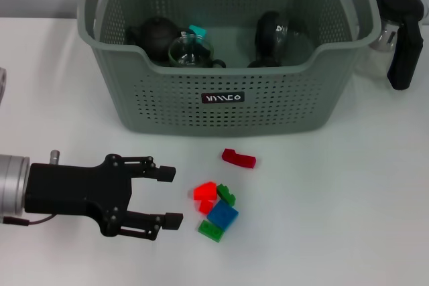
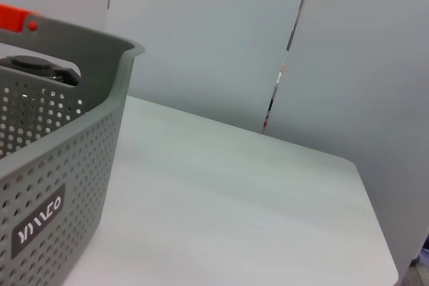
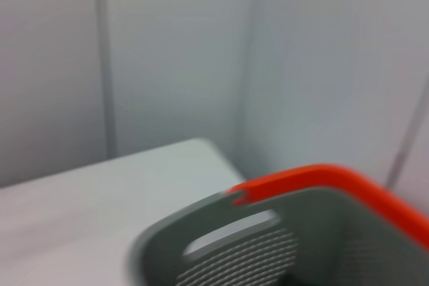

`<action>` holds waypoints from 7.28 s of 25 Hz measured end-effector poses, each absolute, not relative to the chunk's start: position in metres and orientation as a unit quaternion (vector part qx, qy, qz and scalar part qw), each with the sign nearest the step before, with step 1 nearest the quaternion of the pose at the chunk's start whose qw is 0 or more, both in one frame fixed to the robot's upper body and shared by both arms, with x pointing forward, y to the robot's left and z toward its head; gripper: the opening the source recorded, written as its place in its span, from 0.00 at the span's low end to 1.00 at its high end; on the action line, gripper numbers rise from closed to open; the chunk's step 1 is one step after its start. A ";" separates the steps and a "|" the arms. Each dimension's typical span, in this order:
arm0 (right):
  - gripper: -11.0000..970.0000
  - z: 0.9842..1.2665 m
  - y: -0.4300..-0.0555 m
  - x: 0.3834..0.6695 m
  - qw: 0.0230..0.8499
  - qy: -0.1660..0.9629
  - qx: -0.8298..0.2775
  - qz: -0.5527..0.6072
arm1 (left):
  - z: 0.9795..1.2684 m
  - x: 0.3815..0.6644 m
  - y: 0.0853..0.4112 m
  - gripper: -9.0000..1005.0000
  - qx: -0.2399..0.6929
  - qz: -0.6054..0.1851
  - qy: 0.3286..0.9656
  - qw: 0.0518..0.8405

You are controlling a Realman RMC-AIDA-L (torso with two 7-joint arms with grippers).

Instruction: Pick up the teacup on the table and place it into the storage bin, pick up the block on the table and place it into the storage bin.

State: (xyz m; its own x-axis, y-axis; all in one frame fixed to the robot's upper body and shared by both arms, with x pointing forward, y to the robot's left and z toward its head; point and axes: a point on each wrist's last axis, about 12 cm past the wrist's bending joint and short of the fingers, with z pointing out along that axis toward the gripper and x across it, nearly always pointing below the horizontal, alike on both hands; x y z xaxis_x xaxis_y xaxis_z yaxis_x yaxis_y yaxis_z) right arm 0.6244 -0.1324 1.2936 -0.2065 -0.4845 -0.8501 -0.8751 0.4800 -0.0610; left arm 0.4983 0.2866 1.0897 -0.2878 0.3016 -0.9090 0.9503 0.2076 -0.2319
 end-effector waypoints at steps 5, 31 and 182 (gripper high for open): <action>0.23 1.282 -0.147 0.643 0.461 0.753 -0.420 0.207 | 1.090 0.499 0.286 0.81 0.462 -0.428 0.678 0.379; 0.87 1.276 -0.164 0.612 0.408 0.741 -0.489 0.214 | 1.089 0.499 0.285 0.81 0.461 -0.427 0.679 0.379; 0.51 1.250 -0.167 0.659 0.433 0.788 -0.379 0.217 | 1.091 0.502 0.287 0.81 0.467 -0.419 0.677 0.385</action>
